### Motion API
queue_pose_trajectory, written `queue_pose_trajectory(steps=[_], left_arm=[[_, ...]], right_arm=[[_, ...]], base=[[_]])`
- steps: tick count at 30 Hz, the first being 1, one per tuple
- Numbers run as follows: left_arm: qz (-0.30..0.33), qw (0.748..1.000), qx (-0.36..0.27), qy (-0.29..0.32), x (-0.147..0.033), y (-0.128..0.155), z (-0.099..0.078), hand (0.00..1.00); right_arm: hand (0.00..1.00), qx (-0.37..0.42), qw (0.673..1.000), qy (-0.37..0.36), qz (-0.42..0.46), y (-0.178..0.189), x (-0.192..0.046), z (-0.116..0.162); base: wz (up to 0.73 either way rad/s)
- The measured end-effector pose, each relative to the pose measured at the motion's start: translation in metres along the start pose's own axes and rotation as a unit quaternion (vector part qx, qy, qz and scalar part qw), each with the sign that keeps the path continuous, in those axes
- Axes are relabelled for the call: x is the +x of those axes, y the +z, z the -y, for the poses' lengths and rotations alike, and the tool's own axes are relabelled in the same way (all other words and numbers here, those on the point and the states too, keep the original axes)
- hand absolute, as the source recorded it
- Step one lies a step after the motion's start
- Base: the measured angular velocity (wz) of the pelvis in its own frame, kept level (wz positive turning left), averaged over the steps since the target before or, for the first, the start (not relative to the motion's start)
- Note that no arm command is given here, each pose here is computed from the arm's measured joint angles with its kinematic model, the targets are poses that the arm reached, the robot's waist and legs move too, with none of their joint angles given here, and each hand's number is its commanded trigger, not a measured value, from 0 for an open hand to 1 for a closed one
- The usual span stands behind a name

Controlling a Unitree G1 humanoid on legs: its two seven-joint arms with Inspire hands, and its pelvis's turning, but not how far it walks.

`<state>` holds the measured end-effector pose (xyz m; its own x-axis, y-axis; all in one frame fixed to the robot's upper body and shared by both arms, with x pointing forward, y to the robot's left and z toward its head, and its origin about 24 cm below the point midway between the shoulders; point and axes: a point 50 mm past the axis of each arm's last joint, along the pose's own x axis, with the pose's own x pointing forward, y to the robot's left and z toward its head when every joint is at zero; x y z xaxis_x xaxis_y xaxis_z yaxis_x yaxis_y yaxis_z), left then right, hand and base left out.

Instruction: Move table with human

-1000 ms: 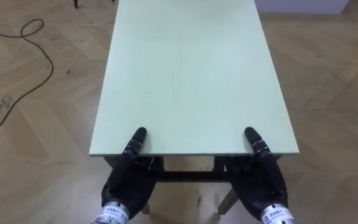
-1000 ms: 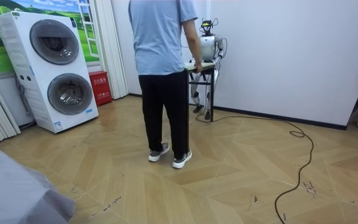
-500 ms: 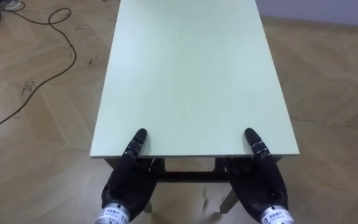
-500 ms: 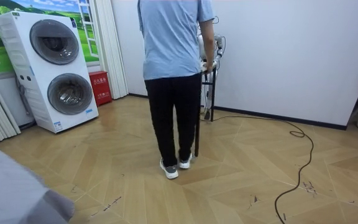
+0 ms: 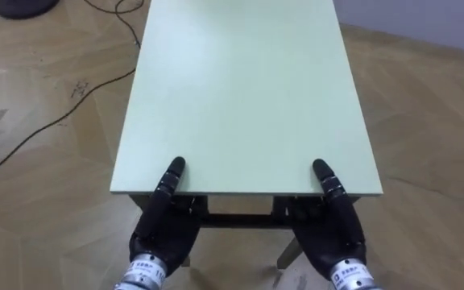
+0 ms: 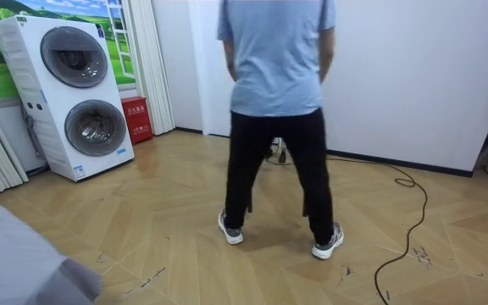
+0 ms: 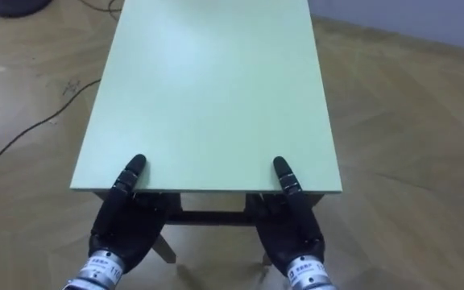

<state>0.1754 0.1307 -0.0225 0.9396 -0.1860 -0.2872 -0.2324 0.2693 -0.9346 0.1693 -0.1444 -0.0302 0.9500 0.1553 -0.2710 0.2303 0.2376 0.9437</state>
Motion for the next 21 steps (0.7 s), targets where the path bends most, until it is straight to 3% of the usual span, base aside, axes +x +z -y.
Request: queue_pose_trajectory(steps=[5, 11, 21], left_arm=[[-0.016, 1.0, 0.004, -0.011, 0.011, -0.003, 0.009, 1.0], [-0.025, 0.999, -0.017, -0.013, 0.009, -0.007, 0.006, 1.0], [-0.015, 1.0, -0.002, -0.008, 0.008, -0.003, 0.003, 1.0]], right_arm=[[1.0, 0.003, 1.0, 0.012, 0.018, 0.007, 0.0, 0.003], [1.0, 0.001, 1.0, 0.011, 0.015, 0.011, 0.007, 0.001], [1.0, -0.004, 1.0, 0.012, 0.003, 0.012, 0.007, -0.001]], base=[[1.25], [0.65], [0.21]])
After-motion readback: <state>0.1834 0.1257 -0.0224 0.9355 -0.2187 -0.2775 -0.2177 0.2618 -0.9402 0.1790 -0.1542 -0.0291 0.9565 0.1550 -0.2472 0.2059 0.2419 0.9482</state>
